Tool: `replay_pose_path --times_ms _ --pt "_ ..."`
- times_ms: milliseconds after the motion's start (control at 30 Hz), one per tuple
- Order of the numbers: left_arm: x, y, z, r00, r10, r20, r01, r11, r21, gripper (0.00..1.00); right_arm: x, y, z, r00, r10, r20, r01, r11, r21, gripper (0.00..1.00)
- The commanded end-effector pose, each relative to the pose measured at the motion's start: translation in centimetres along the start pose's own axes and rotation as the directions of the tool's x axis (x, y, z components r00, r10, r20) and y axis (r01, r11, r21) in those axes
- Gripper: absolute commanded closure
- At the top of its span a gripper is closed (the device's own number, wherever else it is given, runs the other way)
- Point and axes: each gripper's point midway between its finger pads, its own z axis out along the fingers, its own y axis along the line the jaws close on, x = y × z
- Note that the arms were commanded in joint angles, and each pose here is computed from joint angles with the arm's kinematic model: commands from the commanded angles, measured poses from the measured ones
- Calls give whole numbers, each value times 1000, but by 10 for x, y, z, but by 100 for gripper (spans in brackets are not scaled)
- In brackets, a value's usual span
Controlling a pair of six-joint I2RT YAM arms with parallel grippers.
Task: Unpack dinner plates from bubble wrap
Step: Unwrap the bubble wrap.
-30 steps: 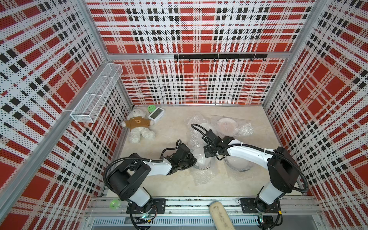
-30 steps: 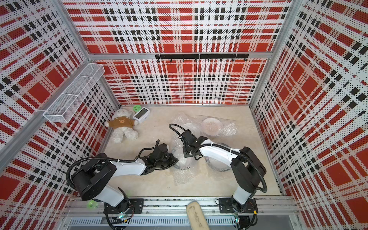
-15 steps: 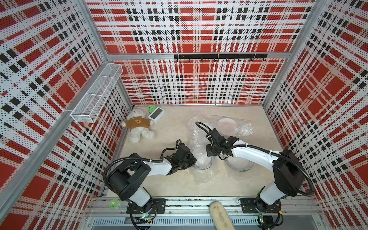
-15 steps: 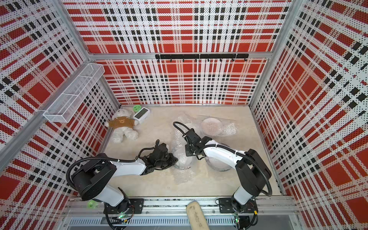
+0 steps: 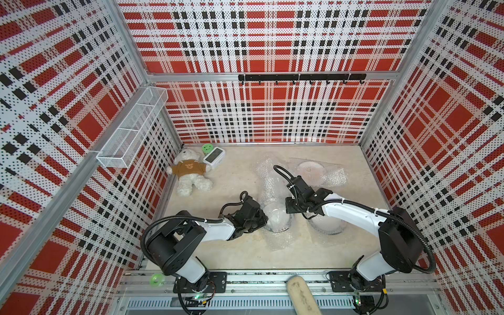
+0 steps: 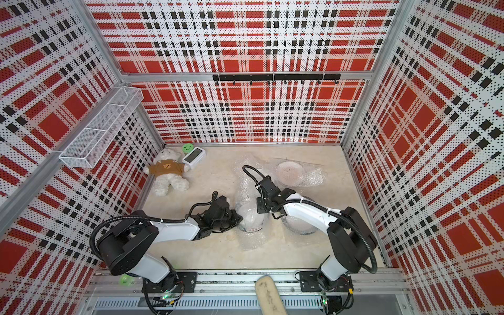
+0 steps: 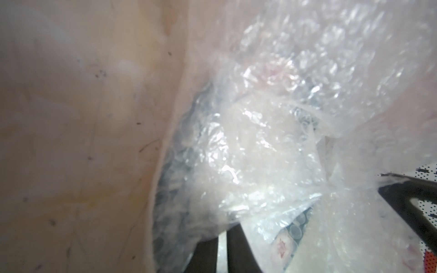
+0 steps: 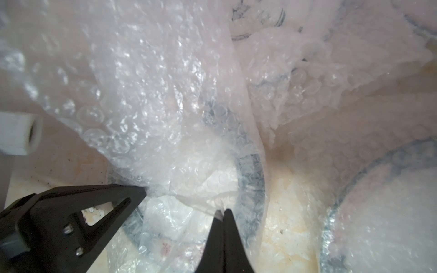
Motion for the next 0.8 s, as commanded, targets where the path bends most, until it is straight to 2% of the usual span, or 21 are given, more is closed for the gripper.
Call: replay_pose_path --times_ms 0,100,300,467,633,767 --pt "26 79 -8 998 -27 -49 12 959 -284 85 -20 -19 -13 994 28 106 -34 998 56 100" --pt "26 81 -9 999 -22 -44 8 956 -292 86 -22 -24 -14 990 39 135 -45 998 44 100" --pt "27 79 -5 998 -6 -60 -12 956 -295 86 -23 1 -16 980 72 185 -42 986 -159 100" --pt "22 61 -6 997 29 -68 -45 966 -254 85 -24 -2 -22 976 75 206 -37 983 -180 100" --pt "20 -6 -4 985 145 -89 -148 988 -31 83 -21 18 -15 987 -2 161 40 972 -232 96" --pt "22 -59 -9 977 186 -104 -167 971 172 82 -18 23 -7 989 -40 141 69 976 -205 85"
